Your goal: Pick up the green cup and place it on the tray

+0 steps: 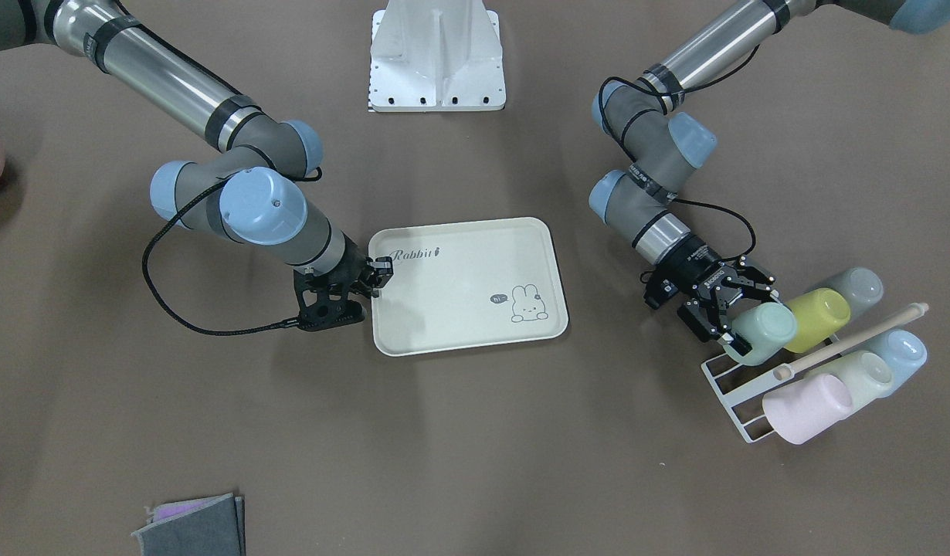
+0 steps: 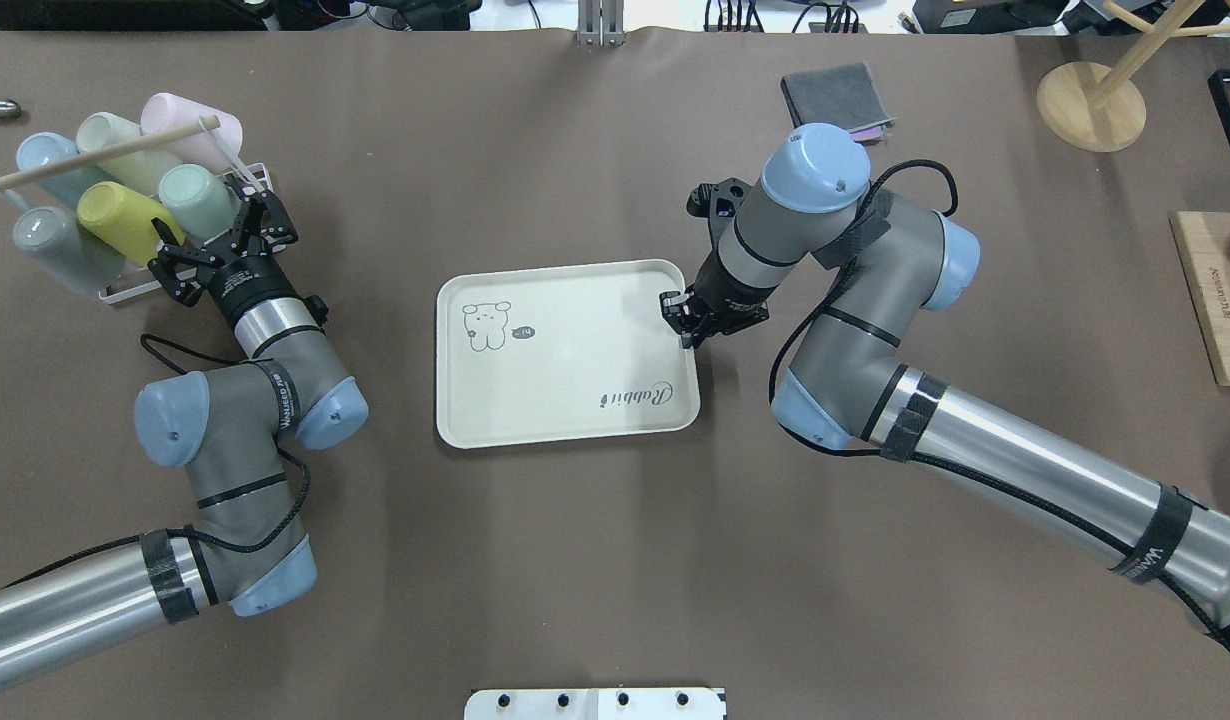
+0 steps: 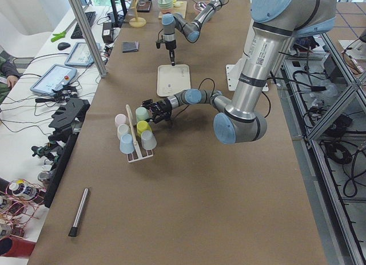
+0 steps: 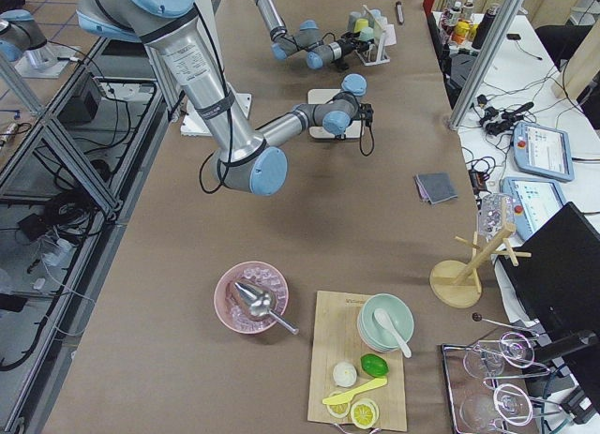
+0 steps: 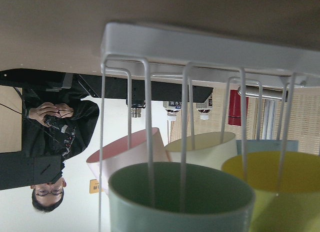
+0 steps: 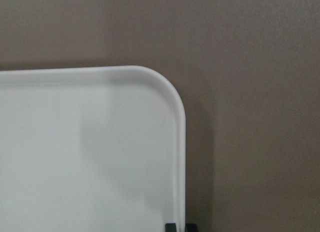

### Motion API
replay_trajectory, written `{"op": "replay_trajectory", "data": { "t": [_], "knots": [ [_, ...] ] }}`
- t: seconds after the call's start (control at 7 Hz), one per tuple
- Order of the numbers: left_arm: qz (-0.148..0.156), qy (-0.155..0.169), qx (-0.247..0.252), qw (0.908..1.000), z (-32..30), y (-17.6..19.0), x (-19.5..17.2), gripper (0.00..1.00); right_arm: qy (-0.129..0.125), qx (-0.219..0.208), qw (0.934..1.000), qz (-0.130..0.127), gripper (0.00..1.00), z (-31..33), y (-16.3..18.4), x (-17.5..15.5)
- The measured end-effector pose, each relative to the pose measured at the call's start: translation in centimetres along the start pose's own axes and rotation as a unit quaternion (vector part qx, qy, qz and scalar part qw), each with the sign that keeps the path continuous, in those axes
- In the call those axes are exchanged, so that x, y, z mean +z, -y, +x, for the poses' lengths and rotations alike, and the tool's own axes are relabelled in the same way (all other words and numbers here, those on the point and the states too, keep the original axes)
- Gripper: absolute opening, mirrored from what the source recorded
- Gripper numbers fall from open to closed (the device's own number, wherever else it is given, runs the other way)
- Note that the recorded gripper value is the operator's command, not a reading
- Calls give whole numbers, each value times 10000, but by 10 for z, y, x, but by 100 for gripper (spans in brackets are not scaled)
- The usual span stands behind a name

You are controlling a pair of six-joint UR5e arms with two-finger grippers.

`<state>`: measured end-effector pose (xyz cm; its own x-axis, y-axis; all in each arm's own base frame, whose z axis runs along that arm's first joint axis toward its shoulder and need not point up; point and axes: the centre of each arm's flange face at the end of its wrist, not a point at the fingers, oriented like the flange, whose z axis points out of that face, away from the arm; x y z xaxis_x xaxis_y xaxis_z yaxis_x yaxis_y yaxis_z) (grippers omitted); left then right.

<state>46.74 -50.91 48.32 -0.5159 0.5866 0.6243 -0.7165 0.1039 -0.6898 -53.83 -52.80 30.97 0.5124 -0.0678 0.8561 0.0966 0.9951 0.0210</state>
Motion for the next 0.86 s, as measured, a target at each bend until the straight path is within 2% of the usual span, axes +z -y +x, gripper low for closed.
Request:
{"op": "replay_trajectory", "data": {
  "t": [0.29, 0.43, 0.57, 0.71, 0.86],
  "knots": [
    [-2, 2, 23, 10000, 1, 3, 1, 97, 28, 202, 9998, 86, 100, 17, 2, -19],
    [-4, 10, 17, 10000, 1, 6, 2, 97, 7, 367, 9992, 156, 100, 50, 7, -43],
    [-9, 23, 5, 10000, 2, 8, 3, 97, -27, 583, 9981, 176, 100, 86, 15, -78],
    [-12, 29, 1, 10000, 2, 8, 3, 97, -151, 623, 9978, 180, 100, 122, 19, -113],
    [-13, 32, -2, 10000, 2, 9, 3, 96, -385, 438, 9981, 210, 100, 166, 19, -147]
  ]
}}
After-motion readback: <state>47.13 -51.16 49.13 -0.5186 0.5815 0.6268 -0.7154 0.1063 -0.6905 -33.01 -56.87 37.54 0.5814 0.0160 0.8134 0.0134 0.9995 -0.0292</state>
